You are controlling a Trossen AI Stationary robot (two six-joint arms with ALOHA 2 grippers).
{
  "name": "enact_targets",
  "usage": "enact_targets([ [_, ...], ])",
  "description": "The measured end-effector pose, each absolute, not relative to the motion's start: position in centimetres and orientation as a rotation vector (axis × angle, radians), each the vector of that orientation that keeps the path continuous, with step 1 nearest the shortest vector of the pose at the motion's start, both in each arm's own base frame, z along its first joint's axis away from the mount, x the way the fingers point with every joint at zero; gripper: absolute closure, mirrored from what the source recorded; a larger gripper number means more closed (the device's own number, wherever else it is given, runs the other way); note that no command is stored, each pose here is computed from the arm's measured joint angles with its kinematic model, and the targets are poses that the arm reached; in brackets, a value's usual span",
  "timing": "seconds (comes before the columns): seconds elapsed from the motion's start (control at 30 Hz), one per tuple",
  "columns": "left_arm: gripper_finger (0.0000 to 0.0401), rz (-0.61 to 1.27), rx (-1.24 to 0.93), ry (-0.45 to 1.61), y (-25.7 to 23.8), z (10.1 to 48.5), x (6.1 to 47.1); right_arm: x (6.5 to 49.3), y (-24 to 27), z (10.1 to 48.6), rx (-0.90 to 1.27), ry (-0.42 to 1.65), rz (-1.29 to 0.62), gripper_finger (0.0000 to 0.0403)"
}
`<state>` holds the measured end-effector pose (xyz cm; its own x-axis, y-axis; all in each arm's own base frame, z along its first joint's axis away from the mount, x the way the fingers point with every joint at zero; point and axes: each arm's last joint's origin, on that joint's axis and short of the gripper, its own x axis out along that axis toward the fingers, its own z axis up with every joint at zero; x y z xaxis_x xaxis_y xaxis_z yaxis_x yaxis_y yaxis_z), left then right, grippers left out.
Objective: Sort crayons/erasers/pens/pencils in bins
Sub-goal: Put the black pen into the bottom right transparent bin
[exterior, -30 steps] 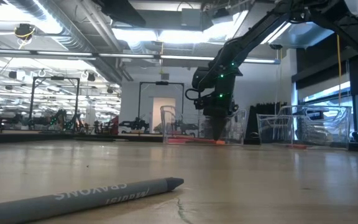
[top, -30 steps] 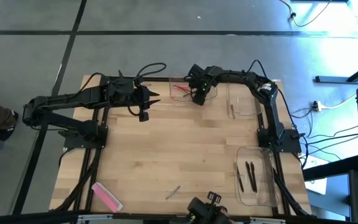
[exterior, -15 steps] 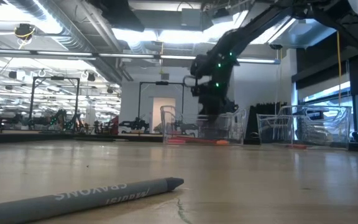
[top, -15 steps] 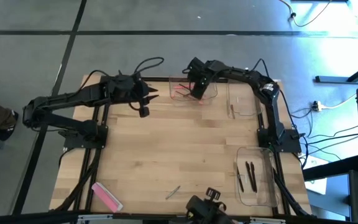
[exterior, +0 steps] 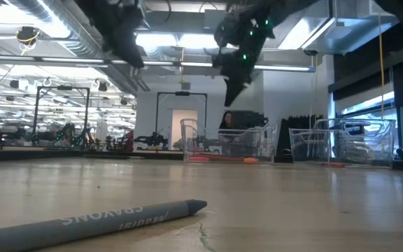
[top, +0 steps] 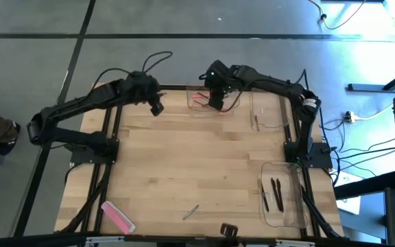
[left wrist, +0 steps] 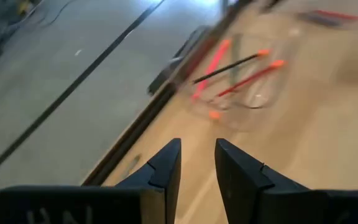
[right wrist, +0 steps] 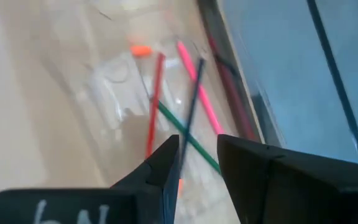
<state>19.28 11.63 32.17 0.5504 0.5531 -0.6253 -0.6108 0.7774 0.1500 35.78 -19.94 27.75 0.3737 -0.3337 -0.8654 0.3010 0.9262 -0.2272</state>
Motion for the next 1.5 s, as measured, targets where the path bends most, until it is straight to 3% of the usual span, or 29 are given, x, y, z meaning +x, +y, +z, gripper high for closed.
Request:
enact_targets([
  [0.2, 0.0311, 0.805, -0.180, 0.801, 15.7, 29.9, 19.1, 36.8, -16.0, 29.4, -0.097, 1.072, -0.325, 0.0292],
  [0.67, 0.0311, 0.808, -0.380, 1.123, 23.2, 23.9, 18.7, 37.3, -10.2, 32.1, -0.170, 0.983, -0.206, 0.0292],
  [0.87, 0.0311, 0.781, -0.452, 1.208, 24.4, 21.2, 18.7, 37.4, -8.5, 32.3, -0.192, 0.982, -0.162, 0.0292],
  [1.5, 0.0311, 0.658, -0.373, 1.327, 25.7, 17.3, 19.8, 36.5, -6.6, 34.5, -0.193, 0.907, -0.091, 0.0292],
])
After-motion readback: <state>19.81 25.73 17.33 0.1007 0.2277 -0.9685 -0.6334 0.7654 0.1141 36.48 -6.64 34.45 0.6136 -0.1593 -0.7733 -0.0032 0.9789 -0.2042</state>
